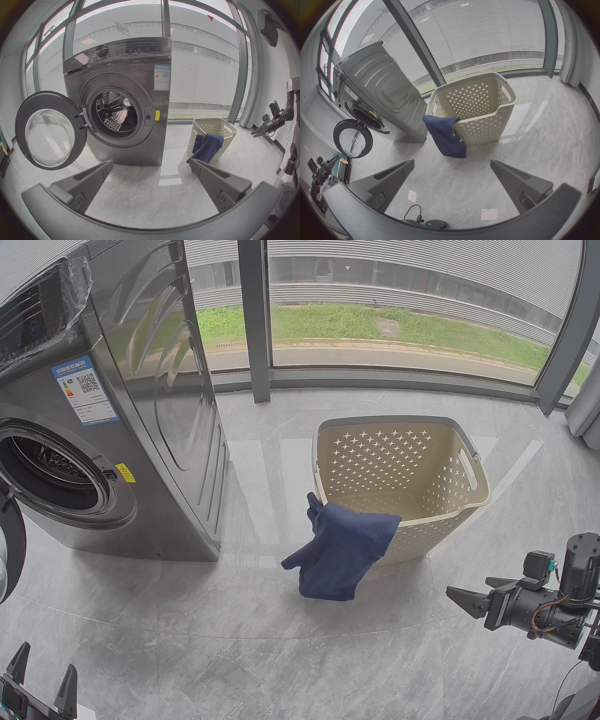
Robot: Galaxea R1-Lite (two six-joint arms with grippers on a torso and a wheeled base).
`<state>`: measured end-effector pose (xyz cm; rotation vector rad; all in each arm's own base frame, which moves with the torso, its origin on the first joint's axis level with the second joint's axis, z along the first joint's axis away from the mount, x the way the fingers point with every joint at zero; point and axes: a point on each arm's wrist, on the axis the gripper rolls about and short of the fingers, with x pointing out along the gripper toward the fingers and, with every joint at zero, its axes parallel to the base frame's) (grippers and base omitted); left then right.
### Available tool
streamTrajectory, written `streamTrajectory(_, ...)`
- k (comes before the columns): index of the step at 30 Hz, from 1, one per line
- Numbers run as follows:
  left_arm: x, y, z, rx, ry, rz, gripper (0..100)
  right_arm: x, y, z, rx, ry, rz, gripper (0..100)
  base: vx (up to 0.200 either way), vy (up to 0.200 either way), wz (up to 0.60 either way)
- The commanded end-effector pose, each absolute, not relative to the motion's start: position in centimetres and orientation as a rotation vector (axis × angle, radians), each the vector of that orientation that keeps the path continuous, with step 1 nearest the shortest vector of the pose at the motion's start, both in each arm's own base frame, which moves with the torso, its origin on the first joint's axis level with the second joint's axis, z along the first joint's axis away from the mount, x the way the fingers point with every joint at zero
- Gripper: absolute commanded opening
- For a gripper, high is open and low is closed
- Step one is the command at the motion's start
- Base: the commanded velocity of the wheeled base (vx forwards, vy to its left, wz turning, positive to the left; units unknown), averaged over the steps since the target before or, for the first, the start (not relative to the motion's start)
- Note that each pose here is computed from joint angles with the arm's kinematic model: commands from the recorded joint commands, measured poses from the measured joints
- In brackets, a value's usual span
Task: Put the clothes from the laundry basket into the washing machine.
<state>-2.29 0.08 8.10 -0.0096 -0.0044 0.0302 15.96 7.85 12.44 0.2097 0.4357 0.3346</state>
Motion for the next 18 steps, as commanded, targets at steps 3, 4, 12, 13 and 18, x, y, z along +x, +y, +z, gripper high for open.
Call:
streamTrajectory(3,-2.2,0.1,7.6,-0.008,0.006,0.031,100,17.5,9.4,10.0,0.18,0.525,0.346,100,0.0,0.0,0.0)
streamTrajectory(4,-2.2,0.1,7.6,-0.008,0.006,0.031,100,17.5,9.4,10.0,0.18,0.525,0.346,100,0.0,0.0,0.0)
streamTrajectory(12,-2.2,0.1,7.6,-0.006,0.008,0.031,100,19.0,12.2,7.9,0.163,0.522,0.42,100,0.075,0.0,0.0)
streamTrajectory(13,-2.2,0.1,7.6,-0.006,0.008,0.031,100,19.3,12.8,7.6,0.162,0.52,0.437,100,0.0,0.0,0.0)
streamTrajectory(18,-2.2,0.1,7.6,-0.006,0.008,0.031,100,21.5,15.0,7.0,0.167,0.472,0.435,100,0.0,0.0,0.0)
